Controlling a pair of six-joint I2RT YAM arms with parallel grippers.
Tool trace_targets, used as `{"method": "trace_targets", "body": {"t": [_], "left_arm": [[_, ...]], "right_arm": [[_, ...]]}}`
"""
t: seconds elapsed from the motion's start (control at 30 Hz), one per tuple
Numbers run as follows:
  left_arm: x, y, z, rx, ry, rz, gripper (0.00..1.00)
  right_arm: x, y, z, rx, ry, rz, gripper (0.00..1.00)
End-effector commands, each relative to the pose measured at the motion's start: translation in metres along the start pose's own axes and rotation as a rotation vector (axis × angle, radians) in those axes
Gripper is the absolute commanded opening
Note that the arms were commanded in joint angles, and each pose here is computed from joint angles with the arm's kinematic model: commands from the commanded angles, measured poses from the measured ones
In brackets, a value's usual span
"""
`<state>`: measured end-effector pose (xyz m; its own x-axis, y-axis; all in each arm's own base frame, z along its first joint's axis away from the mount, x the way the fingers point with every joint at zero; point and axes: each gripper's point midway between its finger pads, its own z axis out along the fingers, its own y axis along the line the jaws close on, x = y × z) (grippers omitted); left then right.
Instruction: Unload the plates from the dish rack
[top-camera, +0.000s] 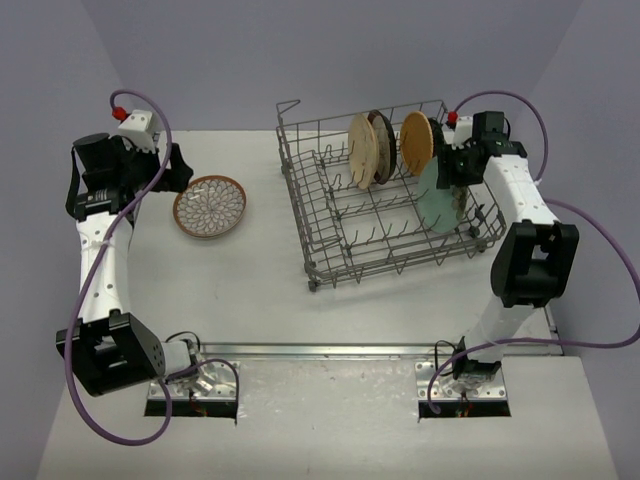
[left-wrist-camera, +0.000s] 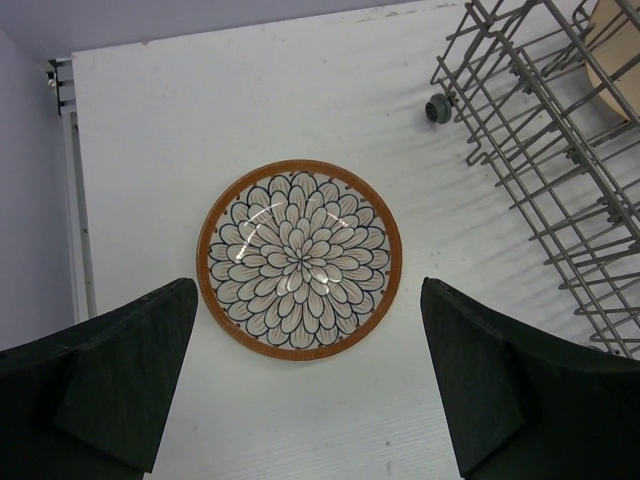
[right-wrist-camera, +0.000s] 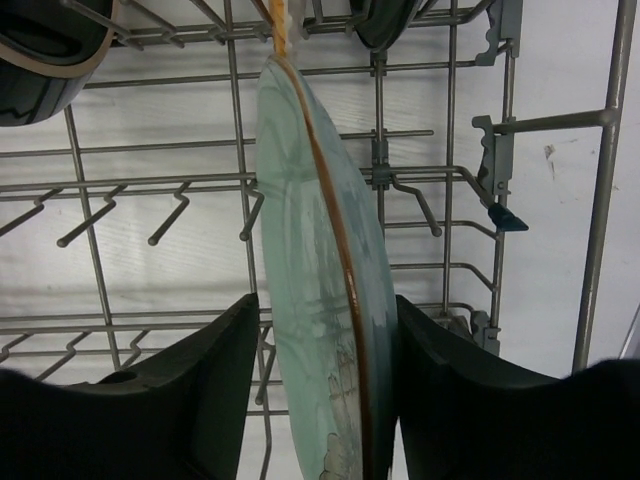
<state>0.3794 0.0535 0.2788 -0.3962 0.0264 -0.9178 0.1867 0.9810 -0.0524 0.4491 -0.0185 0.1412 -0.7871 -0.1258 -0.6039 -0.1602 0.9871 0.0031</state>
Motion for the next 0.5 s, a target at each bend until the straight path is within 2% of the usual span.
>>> {"method": "trace_targets", "body": {"t": [0.0, 0.13, 0.23, 0.27, 0.47], "left_arm": [[-0.024, -0.016, -0.010, 0.046, -0.060, 0.029, 0.92], [-0.026, -0.016, -0.010, 0.047, -0.062, 0.023, 0.92], [-0.024, -0.016, -0.008, 0.047, -0.060, 0.019, 0.92], [-0.024, -0.015, -0.007, 0.047, -0.059, 0.016, 0.92], [-0.026, -0.015, -0.005, 0.046, -0.063, -0.005, 0.92]], "right_arm": [[-0.016, 0.014, -0.009, -0.071, -0.051, -0.018, 0.48], [-0.010, 0.019, -0.015, -0.093, -0.031, -0.007, 0.27], [-0.013, 0.017, -0.026, -0.070, -0.035, 0.000, 0.05], [-0.016, 0.015, -0.031, -0.055, -0.038, 0.004, 0.00], [-0.032, -0.006, -0.051, 0.070, -0.062, 0.034, 0.00]]}}
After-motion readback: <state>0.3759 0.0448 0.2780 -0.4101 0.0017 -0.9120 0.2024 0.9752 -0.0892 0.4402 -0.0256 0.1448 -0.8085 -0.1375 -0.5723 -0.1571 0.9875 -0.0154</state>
